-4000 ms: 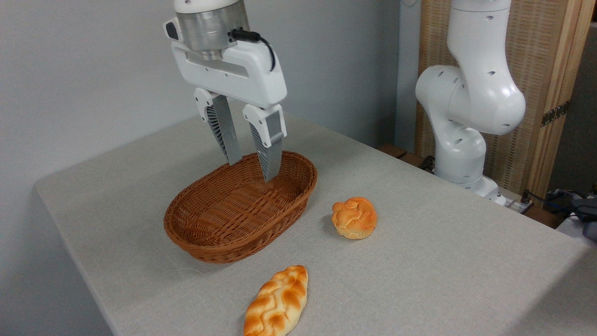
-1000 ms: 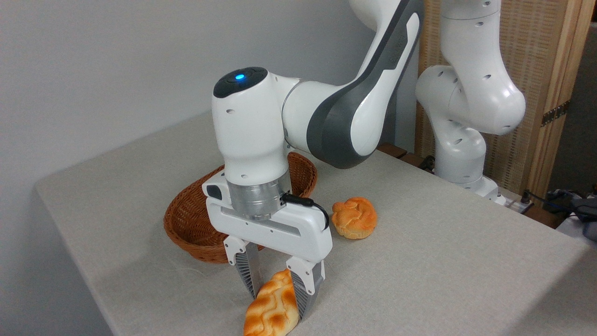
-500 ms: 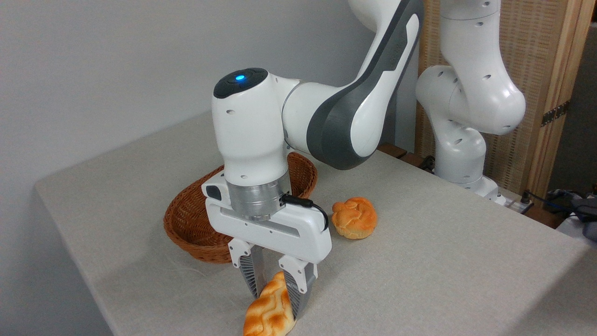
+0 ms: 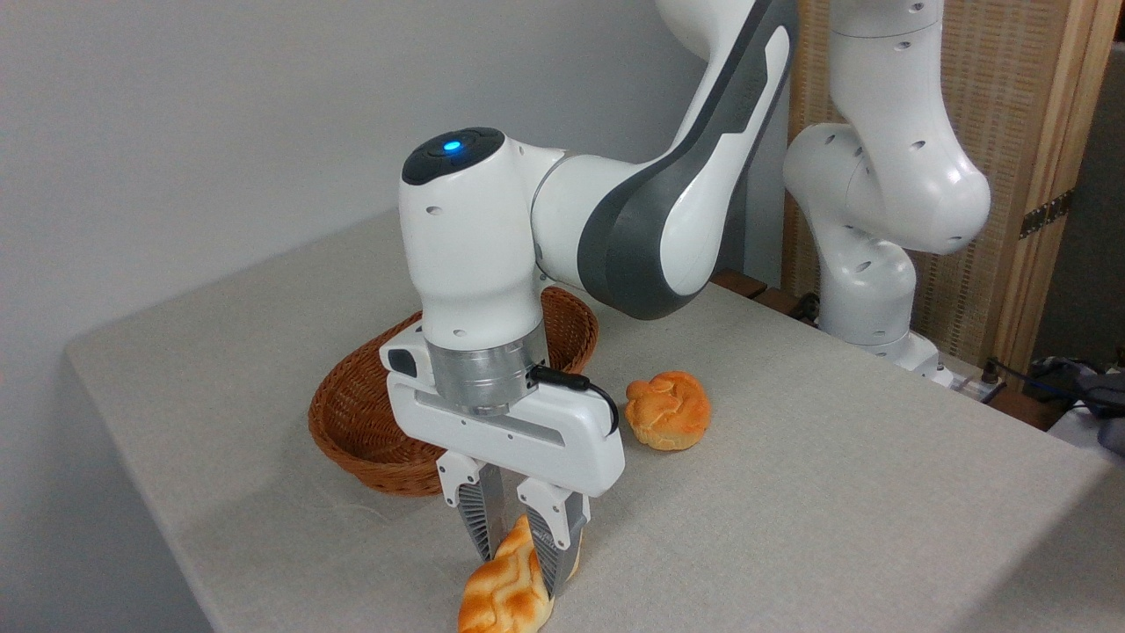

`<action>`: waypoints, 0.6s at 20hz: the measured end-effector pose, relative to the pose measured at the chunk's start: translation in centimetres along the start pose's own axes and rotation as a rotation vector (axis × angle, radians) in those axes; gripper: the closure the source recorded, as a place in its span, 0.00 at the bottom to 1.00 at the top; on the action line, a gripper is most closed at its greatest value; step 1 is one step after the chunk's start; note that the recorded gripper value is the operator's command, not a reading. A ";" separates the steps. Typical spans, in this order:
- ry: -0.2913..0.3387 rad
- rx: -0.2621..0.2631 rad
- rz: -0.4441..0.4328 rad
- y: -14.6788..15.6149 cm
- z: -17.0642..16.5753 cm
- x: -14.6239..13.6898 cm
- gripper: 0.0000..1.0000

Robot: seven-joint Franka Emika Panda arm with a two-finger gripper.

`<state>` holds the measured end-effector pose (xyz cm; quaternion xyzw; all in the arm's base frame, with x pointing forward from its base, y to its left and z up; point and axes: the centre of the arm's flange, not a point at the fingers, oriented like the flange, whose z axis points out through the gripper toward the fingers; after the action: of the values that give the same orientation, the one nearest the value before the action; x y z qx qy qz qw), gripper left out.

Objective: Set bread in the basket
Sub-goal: 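Lower the gripper over the braided loaf and close on it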

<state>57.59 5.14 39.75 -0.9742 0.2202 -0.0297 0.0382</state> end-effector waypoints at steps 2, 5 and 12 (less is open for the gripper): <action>0.001 0.001 -0.001 0.0 0.0 0.0 0.64; 0.007 0.006 0.001 -0.4 -0.4 0.0 0.67; 0.060 0.049 0.016 -4.2 -5.3 -0.6 0.68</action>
<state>58.47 8.81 45.33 -0.9699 0.2283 -0.0637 0.0556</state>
